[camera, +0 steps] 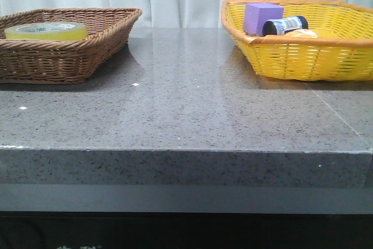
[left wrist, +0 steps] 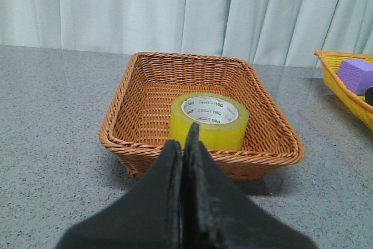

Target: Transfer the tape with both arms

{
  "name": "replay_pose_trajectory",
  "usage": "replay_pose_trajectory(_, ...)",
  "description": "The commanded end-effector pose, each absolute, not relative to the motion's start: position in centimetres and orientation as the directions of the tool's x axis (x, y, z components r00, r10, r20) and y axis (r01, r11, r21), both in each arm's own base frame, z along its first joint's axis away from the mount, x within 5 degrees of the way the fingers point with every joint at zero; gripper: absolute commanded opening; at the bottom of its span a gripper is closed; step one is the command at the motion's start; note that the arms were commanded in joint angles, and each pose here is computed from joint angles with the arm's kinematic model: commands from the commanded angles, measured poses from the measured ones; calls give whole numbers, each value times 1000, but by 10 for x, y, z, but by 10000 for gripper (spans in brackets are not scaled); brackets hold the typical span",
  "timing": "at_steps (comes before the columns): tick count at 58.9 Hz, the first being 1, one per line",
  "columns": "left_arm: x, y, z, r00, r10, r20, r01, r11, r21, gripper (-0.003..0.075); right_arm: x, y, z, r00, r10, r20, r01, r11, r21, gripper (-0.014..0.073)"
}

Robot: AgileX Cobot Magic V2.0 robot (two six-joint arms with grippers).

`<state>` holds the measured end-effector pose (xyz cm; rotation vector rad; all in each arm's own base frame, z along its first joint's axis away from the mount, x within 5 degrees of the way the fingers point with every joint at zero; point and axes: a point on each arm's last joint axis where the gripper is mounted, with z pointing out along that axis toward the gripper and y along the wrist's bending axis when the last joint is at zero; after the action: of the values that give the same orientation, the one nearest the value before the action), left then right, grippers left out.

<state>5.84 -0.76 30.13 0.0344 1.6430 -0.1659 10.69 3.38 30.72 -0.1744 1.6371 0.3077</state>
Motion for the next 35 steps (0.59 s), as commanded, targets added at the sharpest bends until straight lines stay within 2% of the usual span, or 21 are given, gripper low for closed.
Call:
replay_pose_trajectory(1,58,-8,316,7,-91,-996,130,988,-89,-20,106,32,324,20,91,-996,-295,952,81,-69)
replay_pose_trajectory(21,59,-8,314,13,-91,-996,130,987,-89,-20,106,32,324,20,92,-996,-295,952,82,-69)
replay_pose_trajectory(35,44,-3,277,8,-90,-996,71,994,-89,-20,106,32,324,20,92,-996,-295,952,82,-69)
